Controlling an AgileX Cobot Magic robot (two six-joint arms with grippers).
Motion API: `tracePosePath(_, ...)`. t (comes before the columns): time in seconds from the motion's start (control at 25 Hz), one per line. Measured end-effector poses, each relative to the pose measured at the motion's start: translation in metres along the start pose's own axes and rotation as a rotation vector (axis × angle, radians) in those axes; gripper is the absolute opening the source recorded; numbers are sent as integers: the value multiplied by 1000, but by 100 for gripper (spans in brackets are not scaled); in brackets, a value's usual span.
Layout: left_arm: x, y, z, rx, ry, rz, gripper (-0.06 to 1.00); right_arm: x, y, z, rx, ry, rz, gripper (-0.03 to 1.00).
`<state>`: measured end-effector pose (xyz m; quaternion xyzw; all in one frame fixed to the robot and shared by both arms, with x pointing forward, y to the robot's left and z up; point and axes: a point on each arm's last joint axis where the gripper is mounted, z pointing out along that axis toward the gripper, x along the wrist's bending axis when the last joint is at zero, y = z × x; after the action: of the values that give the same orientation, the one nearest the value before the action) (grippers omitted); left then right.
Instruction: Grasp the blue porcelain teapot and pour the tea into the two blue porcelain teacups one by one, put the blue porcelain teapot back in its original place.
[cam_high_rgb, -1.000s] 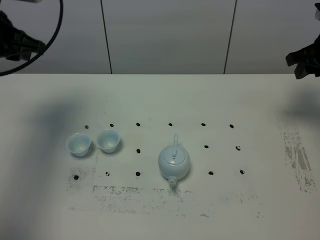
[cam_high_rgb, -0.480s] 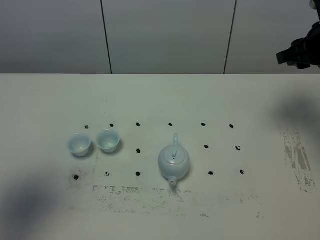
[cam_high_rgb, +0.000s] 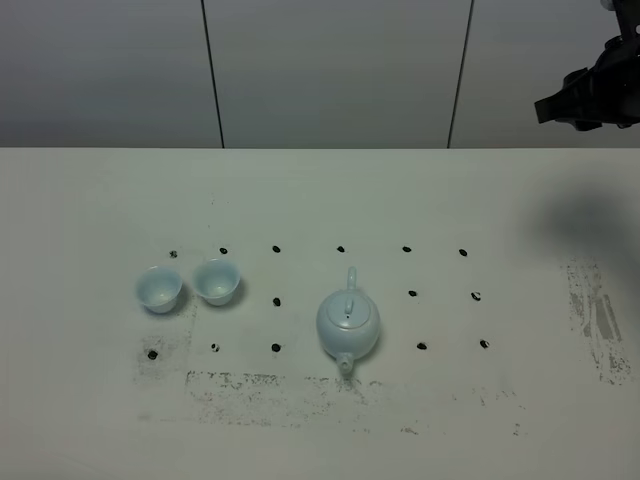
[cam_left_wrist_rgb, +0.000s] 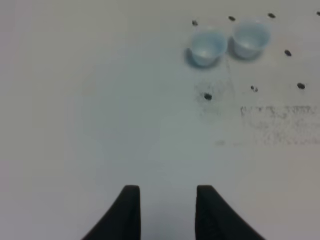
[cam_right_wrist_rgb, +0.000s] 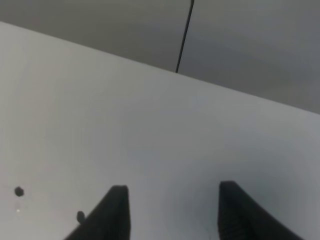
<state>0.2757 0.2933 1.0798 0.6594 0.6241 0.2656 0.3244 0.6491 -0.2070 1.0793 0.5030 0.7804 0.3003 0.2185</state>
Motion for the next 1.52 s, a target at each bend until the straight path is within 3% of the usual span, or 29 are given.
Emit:
tracePosePath(0.24, -1, -24, -4, 55, -3, 1, 30, 0, 0, 0, 0, 1, -1, 38)
tracePosePath(0.44, 2, -45, 19, 154, 12, -53, 30, 0, 0, 0, 2, 4, 0, 37)
tracePosePath(0.88, 5, -45, 21, 143, 41, -82, 30, 0, 0, 0, 4, 4, 0, 37)
tracePosePath(1.04, 5, -50, 14, 73, 44, -81, 30, 0, 0, 0, 3, 4, 0, 37)
tracePosePath(1.2, 3, -62, -2, -77, 47, -77, 30, 0, 0, 0, 3, 4, 1, 37)
tracePosePath(1.52, 3, -63, -3, -81, 47, -77, 30, 0, 0, 0, 0, 5, 2, 37)
